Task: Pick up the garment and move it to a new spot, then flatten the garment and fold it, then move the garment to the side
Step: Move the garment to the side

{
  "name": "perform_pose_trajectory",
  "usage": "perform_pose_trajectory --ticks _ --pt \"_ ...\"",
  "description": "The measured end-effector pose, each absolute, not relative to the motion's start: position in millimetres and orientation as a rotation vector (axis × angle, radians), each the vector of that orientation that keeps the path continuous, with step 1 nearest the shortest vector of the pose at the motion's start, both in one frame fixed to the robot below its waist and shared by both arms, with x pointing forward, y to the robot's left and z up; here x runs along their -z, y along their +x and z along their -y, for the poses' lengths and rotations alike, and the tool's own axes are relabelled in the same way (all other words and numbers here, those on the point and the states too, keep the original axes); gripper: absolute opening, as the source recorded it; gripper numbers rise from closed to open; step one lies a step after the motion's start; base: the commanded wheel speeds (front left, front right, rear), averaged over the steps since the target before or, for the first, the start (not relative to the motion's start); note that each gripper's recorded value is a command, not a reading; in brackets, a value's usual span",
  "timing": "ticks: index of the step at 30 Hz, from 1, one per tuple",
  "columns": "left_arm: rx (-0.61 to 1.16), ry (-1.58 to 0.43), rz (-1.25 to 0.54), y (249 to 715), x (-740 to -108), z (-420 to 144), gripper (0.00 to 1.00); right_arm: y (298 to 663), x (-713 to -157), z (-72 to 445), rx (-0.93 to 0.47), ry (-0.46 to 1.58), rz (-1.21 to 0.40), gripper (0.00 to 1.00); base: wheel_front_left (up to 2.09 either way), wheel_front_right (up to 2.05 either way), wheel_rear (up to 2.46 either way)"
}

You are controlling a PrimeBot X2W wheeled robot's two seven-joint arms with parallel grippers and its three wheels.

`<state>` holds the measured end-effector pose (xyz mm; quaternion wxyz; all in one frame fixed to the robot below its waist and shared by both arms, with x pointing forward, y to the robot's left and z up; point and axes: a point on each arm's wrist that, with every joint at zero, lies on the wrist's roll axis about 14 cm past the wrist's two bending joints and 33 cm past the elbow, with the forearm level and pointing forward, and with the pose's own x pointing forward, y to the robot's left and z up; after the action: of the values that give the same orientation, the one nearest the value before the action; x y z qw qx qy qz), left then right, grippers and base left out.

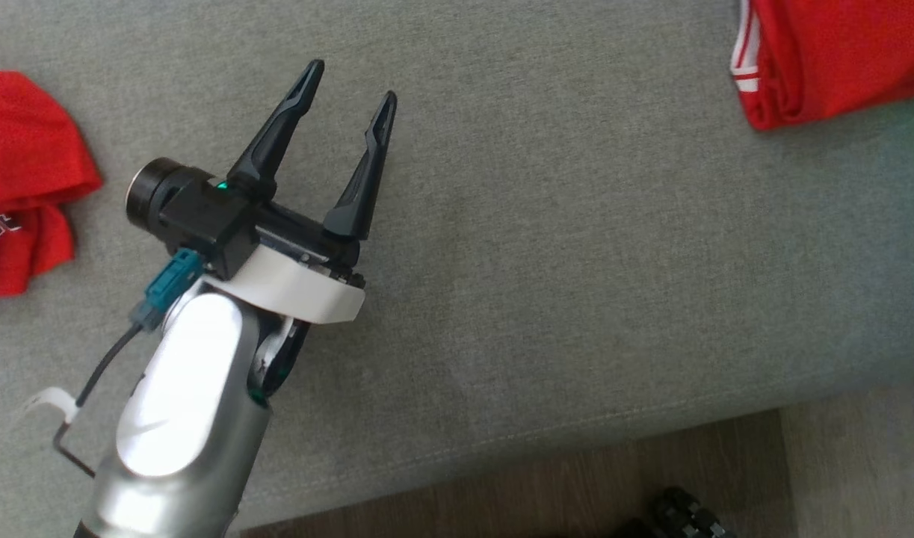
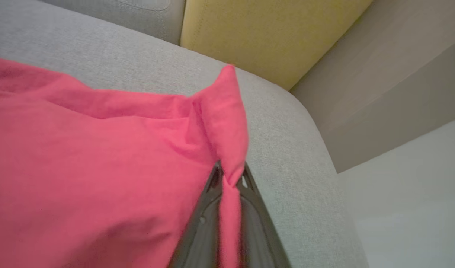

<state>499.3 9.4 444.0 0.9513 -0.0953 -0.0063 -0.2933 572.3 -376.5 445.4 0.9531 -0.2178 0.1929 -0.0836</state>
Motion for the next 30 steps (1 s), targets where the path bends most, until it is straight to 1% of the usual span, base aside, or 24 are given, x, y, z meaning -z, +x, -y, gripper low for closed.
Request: perform_pose_trajectory --ticks 7,8,9,10,11,16,19,25,29,30 --pt "0.591 -0.197 0.012 500 -443 -11 1.0 578 -451 375 0.187 -0.435 -0.359 0.0 0.0 0.0 0.0" --pt "0.591 -0.199 0.012 500 -443 -11 1.0 579 -452 374 0.188 -0.431 -0.35 0.1 0.0 0.0 0.0" --pt "0.59 -0.201 0.013 500 -443 -11 1.0 580 -454 372 0.186 -0.431 -0.339 0.4 0.0 0.0 0.0" --pt "0.59 -0.202 0.015 500 -445 -10 1.0 580 -455 371 0.186 -0.425 -0.333 0.81 0.0 0.0 0.0" --pt "0.59 -0.202 0.019 500 -446 -10 1.0 580 -456 368 0.191 -0.404 -0.326 1.0 0.0 0.0 0.0" --pt "0.588 -0.205 0.047 497 -462 -9 1.0 578 -465 352 0.171 -0.368 -0.294 1.0 0.0 0.0 0.0" --pt "0.573 -0.215 0.069 490 -477 -12 1.0 573 -479 339 0.151 -0.358 -0.257 1.0 0.0 0.0 0.0" --pt "0.49 -0.237 0.085 469 -497 -34 1.0 562 -512 284 0.064 -0.236 -0.128 1.0 0.0 0.0 0.0" --pt "0.411 -0.257 0.096 448 -509 -57 1.0 545 -536 241 -0.004 -0.106 -0.009 1.0 0.0 0.0 0.0" --pt "0.411 -0.257 0.096 448 -509 -57 1.0 545 -536 241 -0.004 -0.106 -0.009 1.0 0.0 0.0 0.0"
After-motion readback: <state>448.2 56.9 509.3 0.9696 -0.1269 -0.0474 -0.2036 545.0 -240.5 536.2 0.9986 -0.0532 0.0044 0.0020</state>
